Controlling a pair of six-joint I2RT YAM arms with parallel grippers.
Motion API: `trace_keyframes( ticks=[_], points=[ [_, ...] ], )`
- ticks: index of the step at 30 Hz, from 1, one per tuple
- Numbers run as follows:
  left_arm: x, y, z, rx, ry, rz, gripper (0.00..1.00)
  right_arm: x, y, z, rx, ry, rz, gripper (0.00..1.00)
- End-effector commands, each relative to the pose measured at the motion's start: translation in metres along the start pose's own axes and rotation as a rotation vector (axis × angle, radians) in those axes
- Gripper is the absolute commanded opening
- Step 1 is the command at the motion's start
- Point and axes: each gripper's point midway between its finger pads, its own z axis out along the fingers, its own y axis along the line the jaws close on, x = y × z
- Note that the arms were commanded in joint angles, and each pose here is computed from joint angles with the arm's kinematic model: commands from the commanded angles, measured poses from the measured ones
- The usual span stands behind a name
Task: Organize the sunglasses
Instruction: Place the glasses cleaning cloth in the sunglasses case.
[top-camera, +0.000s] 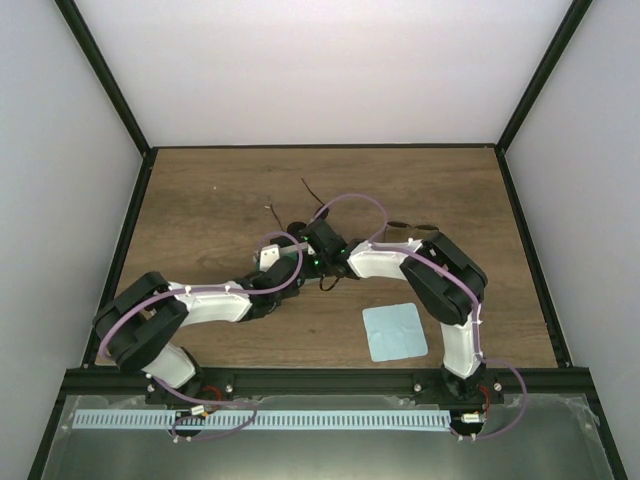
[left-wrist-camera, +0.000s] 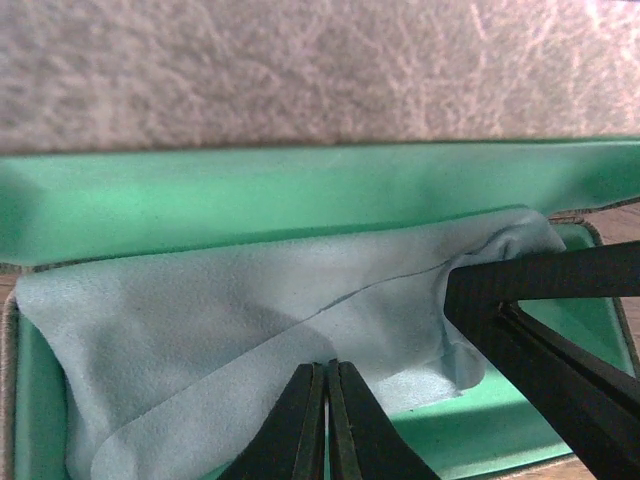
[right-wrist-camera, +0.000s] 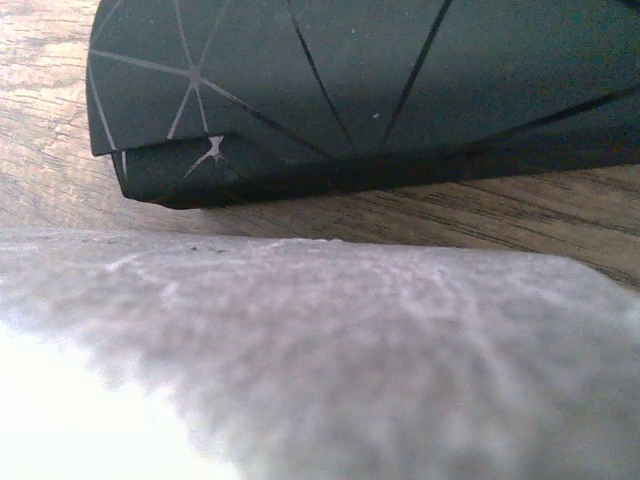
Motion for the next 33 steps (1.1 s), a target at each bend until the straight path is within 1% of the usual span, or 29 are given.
trace_keyframes(
  ticks=[1, 7, 8, 9, 10, 11, 12, 13, 14, 18, 21, 22, 25, 27, 30, 33],
  points=[
    [-0.001, 0.005, -0.001, -0.006, -0.006, 0.004, 0.04, -0.011, 0.018, -0.011, -0.046, -0.027, -0.014, 0.03],
    [-0.001, 0.006, -0.001, -0.006, -0.008, 0.000, 0.04, -0.023, 0.017, -0.037, -0.011, -0.099, -0.013, 0.04],
    [-0.002, 0.005, -0.001, -0.005, -0.007, -0.001, 0.04, -0.025, 0.016, -0.040, -0.002, -0.107, -0.017, 0.08],
    [-0.002, 0.005, -0.001, -0.005, -0.007, 0.000, 0.04, -0.026, 0.015, -0.042, 0.004, -0.109, -0.019, 0.19],
    [-0.002, 0.005, -0.001, -0.004, -0.007, 0.000, 0.04, -0.026, 0.016, -0.043, 0.007, -0.108, -0.023, 0.33],
    [-0.001, 0.005, -0.001, -0.004, -0.006, 0.000, 0.04, -0.025, 0.015, -0.042, 0.008, -0.103, -0.028, 0.44],
    [-0.002, 0.004, -0.001, -0.001, -0.006, -0.001, 0.04, -0.024, 0.015, -0.041, 0.010, -0.096, -0.029, 0.51],
    [-0.002, 0.004, 0.000, 0.000, -0.004, -0.001, 0.04, -0.022, 0.014, -0.039, 0.015, -0.090, -0.027, 0.53],
    [-0.002, 0.003, 0.000, 0.002, -0.004, -0.002, 0.04, -0.022, 0.012, -0.037, 0.019, -0.086, -0.026, 0.53],
    [-0.002, 0.004, 0.000, -0.001, -0.004, -0.003, 0.04, -0.017, 0.009, -0.033, 0.020, -0.075, -0.021, 0.52],
    [-0.002, 0.005, 0.000, -0.002, -0.004, -0.008, 0.04, -0.019, 0.009, -0.033, 0.021, -0.081, -0.020, 0.46],
    [-0.002, 0.005, -0.001, 0.000, -0.004, -0.009, 0.04, -0.019, 0.010, -0.033, 0.018, -0.081, -0.020, 0.43],
    [-0.004, 0.003, -0.003, 0.011, -0.012, -0.013, 0.04, -0.020, 0.017, -0.034, -0.019, -0.083, -0.027, 0.28],
    [-0.008, 0.001, -0.007, 0.027, -0.025, -0.019, 0.04, -0.019, 0.023, -0.033, -0.051, -0.077, -0.030, 0.21],
    [-0.016, -0.007, -0.016, 0.071, -0.040, -0.021, 0.04, -0.018, 0.029, -0.031, -0.077, -0.072, -0.033, 0.13],
    [-0.027, -0.018, -0.028, 0.111, -0.047, -0.021, 0.05, -0.018, 0.028, -0.029, -0.079, -0.075, -0.032, 0.08]
  ],
)
